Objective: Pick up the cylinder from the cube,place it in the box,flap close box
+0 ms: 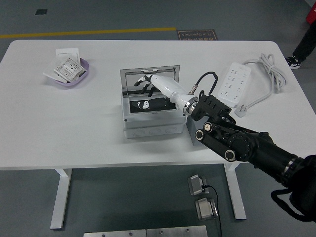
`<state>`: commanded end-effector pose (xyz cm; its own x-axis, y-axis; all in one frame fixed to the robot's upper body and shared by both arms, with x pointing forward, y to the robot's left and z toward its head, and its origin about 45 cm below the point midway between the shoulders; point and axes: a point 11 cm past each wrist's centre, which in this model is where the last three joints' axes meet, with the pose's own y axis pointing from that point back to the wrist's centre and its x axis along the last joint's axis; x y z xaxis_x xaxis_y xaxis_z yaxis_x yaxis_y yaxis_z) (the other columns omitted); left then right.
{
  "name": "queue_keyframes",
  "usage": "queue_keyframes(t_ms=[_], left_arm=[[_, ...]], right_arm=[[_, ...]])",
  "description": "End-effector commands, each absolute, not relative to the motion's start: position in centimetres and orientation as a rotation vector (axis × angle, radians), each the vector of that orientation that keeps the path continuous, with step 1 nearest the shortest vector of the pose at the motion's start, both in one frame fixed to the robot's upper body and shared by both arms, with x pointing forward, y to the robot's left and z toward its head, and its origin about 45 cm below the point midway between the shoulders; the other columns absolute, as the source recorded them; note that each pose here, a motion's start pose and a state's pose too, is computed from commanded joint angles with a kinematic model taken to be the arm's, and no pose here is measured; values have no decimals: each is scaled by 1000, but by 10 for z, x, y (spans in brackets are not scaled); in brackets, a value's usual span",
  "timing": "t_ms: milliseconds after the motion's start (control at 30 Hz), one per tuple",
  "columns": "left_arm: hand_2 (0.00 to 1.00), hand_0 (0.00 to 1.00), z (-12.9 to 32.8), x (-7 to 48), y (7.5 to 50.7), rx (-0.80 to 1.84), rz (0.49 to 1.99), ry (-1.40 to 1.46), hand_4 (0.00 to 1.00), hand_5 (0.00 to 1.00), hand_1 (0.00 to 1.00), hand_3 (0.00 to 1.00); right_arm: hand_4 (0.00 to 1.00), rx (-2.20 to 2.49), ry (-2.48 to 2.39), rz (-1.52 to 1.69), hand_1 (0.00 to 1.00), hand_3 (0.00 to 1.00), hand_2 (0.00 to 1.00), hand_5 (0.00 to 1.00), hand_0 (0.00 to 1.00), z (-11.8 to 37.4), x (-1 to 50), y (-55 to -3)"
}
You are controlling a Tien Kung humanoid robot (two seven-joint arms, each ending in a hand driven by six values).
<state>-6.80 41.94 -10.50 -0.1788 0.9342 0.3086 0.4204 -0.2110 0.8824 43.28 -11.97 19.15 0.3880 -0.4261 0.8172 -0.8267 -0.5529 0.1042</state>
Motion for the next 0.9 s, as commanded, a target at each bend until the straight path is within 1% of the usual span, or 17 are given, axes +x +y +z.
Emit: queue_keyframes(t_ms=[233, 267, 400, 633, 667, 833, 900], left_arm=[[727, 747, -105, -71, 418, 1600, 1383, 1572, 812, 679, 757, 833], [727, 745, -105, -71, 418, 1599, 1383, 1572, 811, 673, 757, 833], [727, 745, -105, -70, 418, 1599, 1384, 1572, 811, 673, 757, 833], [726, 746, -105, -70, 419, 1601, 1386, 1570, 810, 663, 757, 832], [726, 745, -105, -70, 420, 1601, 1386, 1569, 809, 662, 757, 832], [726, 745, -104, -69, 421, 1604, 1387, 1565, 809, 662, 757, 832], [726, 745, -104, -68, 421, 1605, 1388, 1562, 808, 660, 756, 832]], right_arm=[[859, 2200, -1076, 1041, 457, 753, 583, 509, 612, 213, 425, -120], [862, 2209, -1076, 1044, 455, 757, 589, 518, 592, 217, 424, -119], [862, 2232, -1088, 1061, 455, 757, 589, 518, 592, 234, 426, -116], [864, 2216, -1132, 1083, 450, 757, 590, 523, 589, 255, 442, -117], [862, 2211, -1139, 1084, 451, 754, 590, 527, 571, 258, 445, -118], [862, 2180, -1160, 1082, 451, 754, 590, 527, 571, 269, 460, -123], [861, 2166, -1163, 1082, 455, 751, 593, 526, 555, 272, 466, -124]])
